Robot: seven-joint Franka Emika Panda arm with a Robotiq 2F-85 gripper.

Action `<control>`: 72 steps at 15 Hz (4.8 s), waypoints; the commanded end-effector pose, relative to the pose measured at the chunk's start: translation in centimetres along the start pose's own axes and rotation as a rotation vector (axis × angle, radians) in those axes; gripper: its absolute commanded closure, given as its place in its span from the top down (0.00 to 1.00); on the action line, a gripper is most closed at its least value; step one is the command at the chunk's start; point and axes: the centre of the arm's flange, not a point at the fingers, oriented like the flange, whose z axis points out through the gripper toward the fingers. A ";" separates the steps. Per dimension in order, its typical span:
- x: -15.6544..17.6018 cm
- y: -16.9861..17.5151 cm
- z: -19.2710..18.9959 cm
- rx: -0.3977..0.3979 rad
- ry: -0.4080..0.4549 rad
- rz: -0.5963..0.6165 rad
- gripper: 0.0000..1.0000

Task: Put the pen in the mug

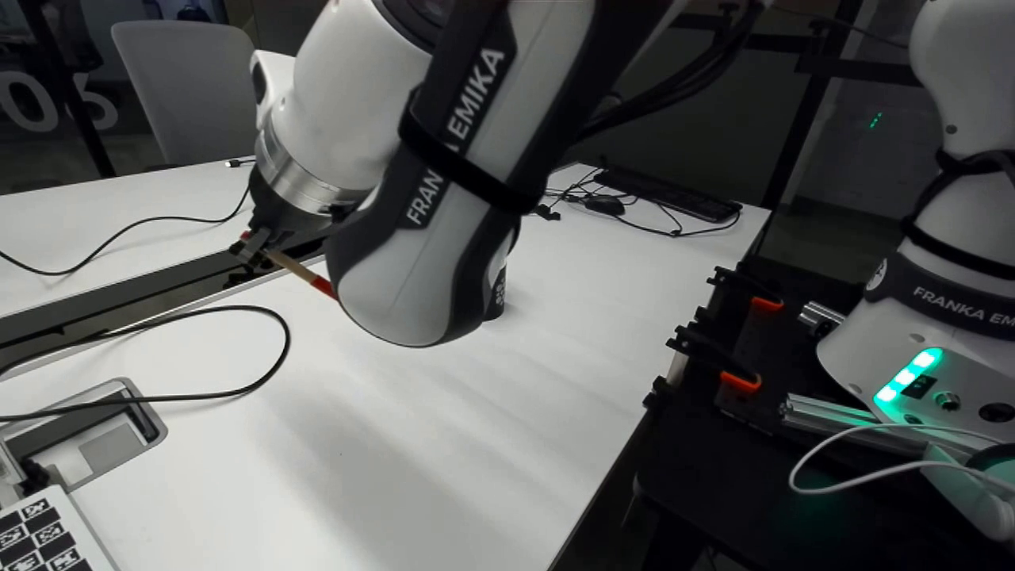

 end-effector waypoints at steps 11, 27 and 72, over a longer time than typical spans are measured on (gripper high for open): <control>-4.4 4.2 -2.0 -0.166 -0.063 0.032 0.04; -6.1 12.4 -1.5 -0.314 -0.099 0.210 0.04; -12.1 18.1 -1.0 -0.469 -0.088 0.598 0.04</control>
